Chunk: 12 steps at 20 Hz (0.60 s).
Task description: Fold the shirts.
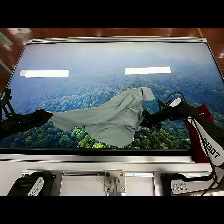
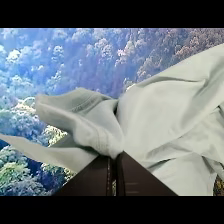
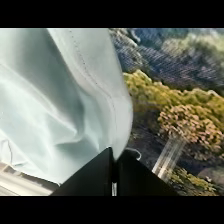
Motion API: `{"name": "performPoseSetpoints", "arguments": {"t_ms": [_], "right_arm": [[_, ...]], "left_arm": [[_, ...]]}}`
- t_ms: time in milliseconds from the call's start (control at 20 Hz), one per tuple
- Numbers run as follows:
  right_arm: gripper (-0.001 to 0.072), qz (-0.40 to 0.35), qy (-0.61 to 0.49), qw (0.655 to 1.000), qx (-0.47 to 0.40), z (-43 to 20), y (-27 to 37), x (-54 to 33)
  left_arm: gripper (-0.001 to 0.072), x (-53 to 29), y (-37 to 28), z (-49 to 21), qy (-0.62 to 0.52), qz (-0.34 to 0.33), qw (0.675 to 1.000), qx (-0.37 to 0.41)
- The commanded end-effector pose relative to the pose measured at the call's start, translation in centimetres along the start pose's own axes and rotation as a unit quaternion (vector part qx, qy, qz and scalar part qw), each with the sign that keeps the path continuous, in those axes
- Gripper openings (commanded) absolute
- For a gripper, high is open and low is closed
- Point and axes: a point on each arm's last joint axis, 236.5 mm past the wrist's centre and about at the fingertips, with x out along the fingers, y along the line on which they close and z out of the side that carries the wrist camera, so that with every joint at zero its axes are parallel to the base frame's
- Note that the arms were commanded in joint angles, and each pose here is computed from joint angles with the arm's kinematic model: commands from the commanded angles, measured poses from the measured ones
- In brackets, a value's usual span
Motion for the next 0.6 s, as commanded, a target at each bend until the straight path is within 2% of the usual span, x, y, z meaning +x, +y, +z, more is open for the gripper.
{"name": "performPoseSetpoints", "arguments": {"t_ms": [0, 200, 350, 450, 550], "right_arm": [[0.0071, -0.003, 0.029, 1.000, 0.006, -0.9, -0.5, 0.7], [0.0070, 0.021, 0.032, 0.998, -0.059, -1.3, 0.8, 0.2], [0.0070, 0.053, -0.019, 0.983, -0.175, -0.5, 5.4, -4.2], [0.0070, 0.064, -0.099, 0.951, -0.285, 0.0, 10.3, -10.3], [0.0070, 0.063, -0.215, 0.893, -0.389, -0.9, 16.3, -19.0]], "left_arm": [[0.0036, 0.0, 0.0, 0.1, -0.002, 0.000, 1.000, 0.000], [0.0036, 0.0, 0.0, 0.4, -0.007, 0.000, 1.000, 0.007], [0.0035, -0.7, -0.5, 2.2, -0.037, -0.002, 0.999, 0.020], [0.0035, -3.4, -2.1, 5.9, -0.088, -0.007, 0.994, 0.059], [0.0035, -8.5, -5.2, 11.1, -0.170, -0.013, 0.979, 0.112]]}}
